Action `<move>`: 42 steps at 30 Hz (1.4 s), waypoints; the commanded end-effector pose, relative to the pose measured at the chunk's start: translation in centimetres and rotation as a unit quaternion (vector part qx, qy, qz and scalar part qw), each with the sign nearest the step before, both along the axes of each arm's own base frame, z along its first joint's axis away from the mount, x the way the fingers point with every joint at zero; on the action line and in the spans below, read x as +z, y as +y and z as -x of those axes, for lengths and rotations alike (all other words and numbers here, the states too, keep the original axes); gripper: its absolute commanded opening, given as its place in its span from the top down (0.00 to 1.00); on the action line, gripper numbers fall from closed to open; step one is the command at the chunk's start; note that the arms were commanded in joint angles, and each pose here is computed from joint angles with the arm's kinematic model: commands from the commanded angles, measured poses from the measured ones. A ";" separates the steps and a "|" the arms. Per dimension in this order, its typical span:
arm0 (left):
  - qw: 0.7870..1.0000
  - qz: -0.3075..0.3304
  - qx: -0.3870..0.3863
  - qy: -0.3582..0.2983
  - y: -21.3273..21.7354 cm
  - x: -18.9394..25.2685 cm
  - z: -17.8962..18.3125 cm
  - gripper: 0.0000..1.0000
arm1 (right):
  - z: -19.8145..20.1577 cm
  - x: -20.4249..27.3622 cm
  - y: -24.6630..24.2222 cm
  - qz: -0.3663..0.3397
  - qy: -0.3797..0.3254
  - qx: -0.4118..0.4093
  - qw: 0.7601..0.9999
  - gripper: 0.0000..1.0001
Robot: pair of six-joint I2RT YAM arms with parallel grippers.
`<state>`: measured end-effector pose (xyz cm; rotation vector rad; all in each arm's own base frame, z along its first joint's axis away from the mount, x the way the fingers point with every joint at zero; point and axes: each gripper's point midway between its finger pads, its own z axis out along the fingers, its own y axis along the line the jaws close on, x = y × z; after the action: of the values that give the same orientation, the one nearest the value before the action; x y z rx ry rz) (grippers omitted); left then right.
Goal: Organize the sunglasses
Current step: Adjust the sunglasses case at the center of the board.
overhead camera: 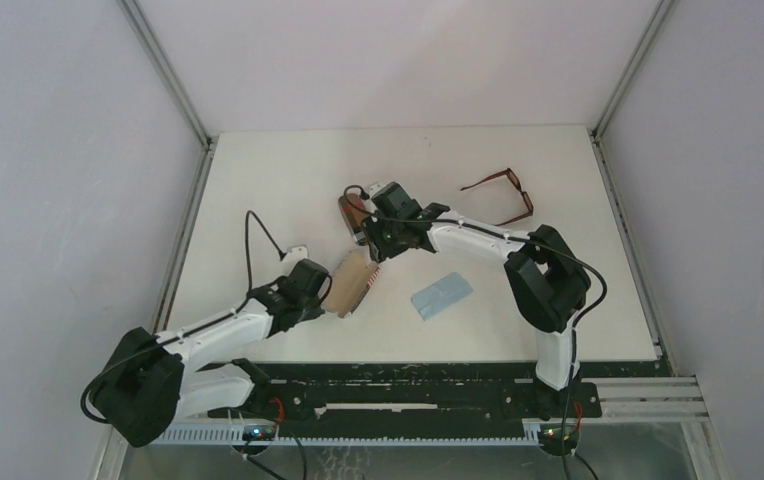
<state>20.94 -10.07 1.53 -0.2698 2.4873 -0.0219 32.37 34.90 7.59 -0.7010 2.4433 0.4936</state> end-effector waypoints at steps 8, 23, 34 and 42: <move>0.998 0.023 -0.034 -0.037 -2.9 2.5 -5.0 0.81 | 2.8 -0.1 0.3 -0.010 0.041 0.032 0.999 0.60; 0.997 0.013 -0.061 -0.037 -5.6 3.4 -10.1 0.84 | 5.5 -0.7 -1.8 -0.016 0.066 0.018 0.998 0.61; 0.997 0.022 -0.063 -0.037 -6.8 3.6 -12.2 0.85 | 5.8 0.7 0.1 -0.070 0.076 0.024 0.994 0.59; 0.997 0.025 -0.068 -0.039 -7.7 4.1 -14.1 0.86 | 6.5 1.0 0.7 -0.079 0.083 0.028 0.993 0.57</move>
<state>31.73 -13.59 2.77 -0.1293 2.5176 0.0439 26.27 30.69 4.39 -0.6634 2.6690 0.5201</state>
